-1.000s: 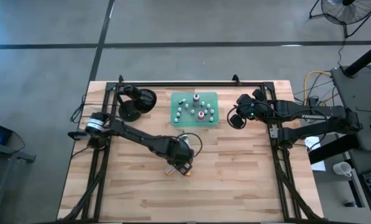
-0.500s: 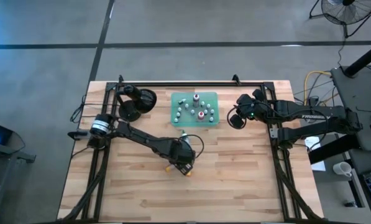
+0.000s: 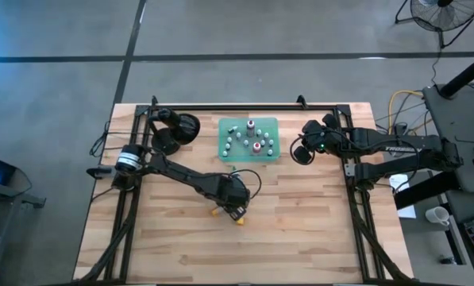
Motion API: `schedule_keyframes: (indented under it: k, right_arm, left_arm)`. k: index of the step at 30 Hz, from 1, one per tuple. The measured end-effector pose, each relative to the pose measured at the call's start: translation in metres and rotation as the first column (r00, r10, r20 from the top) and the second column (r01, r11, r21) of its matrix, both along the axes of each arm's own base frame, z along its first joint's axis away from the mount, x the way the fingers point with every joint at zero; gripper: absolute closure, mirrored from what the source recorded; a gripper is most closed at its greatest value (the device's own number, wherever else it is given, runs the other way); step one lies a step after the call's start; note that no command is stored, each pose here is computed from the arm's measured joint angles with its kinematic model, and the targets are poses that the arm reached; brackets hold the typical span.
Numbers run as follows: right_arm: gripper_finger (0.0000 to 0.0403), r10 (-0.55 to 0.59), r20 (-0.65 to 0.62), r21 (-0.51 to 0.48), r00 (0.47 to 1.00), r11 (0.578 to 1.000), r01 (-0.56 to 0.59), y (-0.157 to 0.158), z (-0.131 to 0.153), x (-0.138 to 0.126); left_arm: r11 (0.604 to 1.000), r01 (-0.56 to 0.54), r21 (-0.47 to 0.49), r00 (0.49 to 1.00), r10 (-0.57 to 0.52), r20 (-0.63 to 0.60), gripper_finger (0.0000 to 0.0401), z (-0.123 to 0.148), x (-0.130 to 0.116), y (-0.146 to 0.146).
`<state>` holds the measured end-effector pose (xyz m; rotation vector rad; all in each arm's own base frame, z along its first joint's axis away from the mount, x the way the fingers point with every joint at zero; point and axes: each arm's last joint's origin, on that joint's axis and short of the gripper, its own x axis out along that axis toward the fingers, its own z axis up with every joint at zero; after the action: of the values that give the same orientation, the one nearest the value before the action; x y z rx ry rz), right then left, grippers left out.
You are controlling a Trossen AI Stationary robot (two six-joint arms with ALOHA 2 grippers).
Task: Pick & Place food coloring
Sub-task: Put the left big yellow food coloring bottle into the bin
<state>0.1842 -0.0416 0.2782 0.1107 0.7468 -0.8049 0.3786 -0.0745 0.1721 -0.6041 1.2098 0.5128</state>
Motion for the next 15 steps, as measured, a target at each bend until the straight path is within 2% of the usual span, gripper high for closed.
schedule_keyframes:
  k: [3,6,8,10,12,13,15]
  right_arm:
    - [0.0321,0.033,0.005,0.034,0.999,0.999,-0.034,0.001,0.000,0.001]
    - [0.0321,0.173,0.028,0.143,0.985,0.974,-0.175,0.005,-0.001,0.004]
    - [0.0321,0.308,0.068,0.214,0.949,0.925,-0.315,0.010,-0.001,0.007]
    - [0.0321,0.432,0.142,0.270,0.890,0.849,-0.455,0.014,0.002,0.011]
    - [0.0321,0.509,0.221,0.285,0.832,0.782,-0.554,0.017,0.005,0.015]
    - [0.0321,0.529,0.249,0.273,0.811,0.765,-0.583,0.017,0.007,0.016]
    - [0.0321,0.545,0.285,0.240,0.789,0.756,-0.609,0.017,0.011,0.019]
  left_arm:
    - [0.999,0.006,0.050,0.997,-0.010,0.075,0.0287,0.022,0.001,0.001]
    - [0.988,-0.002,0.153,0.986,-0.023,0.167,0.0287,0.050,-0.002,0.005]
    - [0.966,-0.001,0.257,0.975,-0.057,0.216,0.0287,0.066,-0.005,0.008]
    - [0.934,0.010,0.357,0.952,-0.119,0.283,0.0288,0.082,-0.006,0.011]
    - [0.888,0.036,0.458,0.924,-0.205,0.324,0.0288,0.097,-0.007,0.012]
    - [0.864,0.046,0.501,0.906,-0.247,0.343,0.0288,0.104,-0.006,0.012]
    - [0.826,0.058,0.560,0.868,-0.319,0.380,0.0285,0.115,-0.003,0.012]
